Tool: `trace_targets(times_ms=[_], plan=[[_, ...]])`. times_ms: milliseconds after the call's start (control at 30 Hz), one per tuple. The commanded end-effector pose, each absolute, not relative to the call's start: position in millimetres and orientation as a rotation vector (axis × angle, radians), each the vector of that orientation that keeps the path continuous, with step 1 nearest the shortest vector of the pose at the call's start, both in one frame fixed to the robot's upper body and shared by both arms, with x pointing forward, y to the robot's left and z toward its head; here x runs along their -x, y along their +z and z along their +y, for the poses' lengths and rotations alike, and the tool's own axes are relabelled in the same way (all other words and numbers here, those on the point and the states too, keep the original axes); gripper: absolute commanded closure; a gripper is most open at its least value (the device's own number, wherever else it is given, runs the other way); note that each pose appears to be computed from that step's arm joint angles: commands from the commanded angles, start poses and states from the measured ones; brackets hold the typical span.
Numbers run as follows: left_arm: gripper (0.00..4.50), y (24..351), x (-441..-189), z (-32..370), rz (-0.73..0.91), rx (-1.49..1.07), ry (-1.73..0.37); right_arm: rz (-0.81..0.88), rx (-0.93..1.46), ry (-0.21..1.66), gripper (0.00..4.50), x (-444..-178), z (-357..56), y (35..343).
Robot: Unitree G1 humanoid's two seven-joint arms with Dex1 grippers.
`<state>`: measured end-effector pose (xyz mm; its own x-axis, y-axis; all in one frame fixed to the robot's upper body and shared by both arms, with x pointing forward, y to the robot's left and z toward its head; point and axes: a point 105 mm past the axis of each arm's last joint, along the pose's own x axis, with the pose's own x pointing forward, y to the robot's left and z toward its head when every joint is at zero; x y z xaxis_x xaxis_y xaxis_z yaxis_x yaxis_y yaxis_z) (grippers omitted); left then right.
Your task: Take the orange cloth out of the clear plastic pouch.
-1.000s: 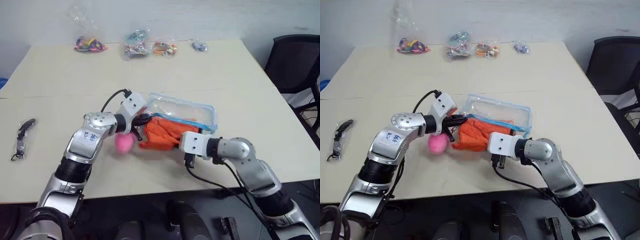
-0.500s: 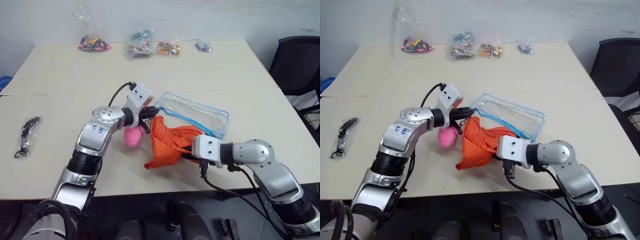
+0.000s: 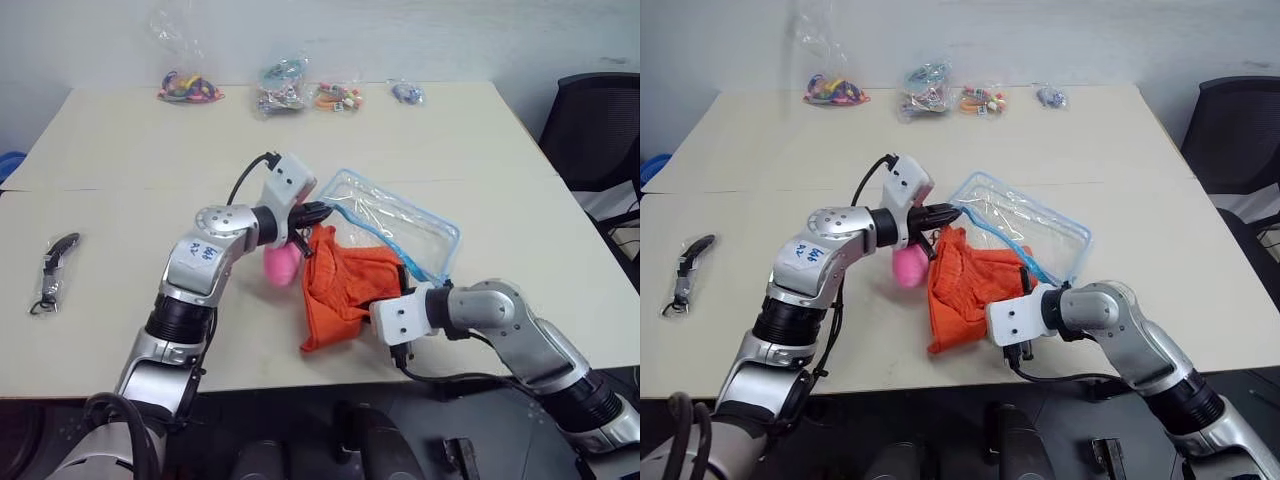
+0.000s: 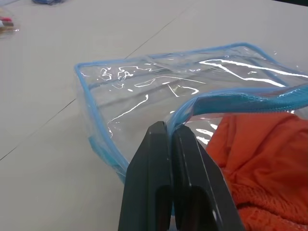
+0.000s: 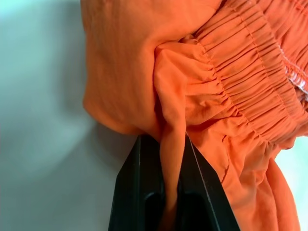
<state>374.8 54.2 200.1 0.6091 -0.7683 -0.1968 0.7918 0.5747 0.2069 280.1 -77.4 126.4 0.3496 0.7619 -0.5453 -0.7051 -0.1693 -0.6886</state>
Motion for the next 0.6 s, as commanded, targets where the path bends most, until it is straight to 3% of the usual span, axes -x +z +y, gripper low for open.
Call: trace_targets(times_ms=[33,267,367,500,600], plan=[[4.5,212.5,-365.0,40.5,0.028,-0.317,-0.972,-0.14,1.226,1.261,4.49,-287.2,-70.7,134.2],[4.5,184.7,-400.8,78.8,0.081,-0.616,-0.73,-0.213,1.233,1.268,4.49,-269.5,-74.6,165.7],[4.5,177.0,-408.5,96.9,0.108,-0.65,-0.674,-0.209,1.119,1.322,4.49,-246.9,-83.0,190.0],[4.5,166.0,-402.0,105.4,0.141,-0.665,-0.701,-0.208,0.98,1.312,4.49,-234.8,-97.7,227.8],[4.5,149.8,-380.1,100.7,0.177,-0.689,-0.829,-0.235,0.892,1.208,4.49,-243.4,-115.4,266.6]])
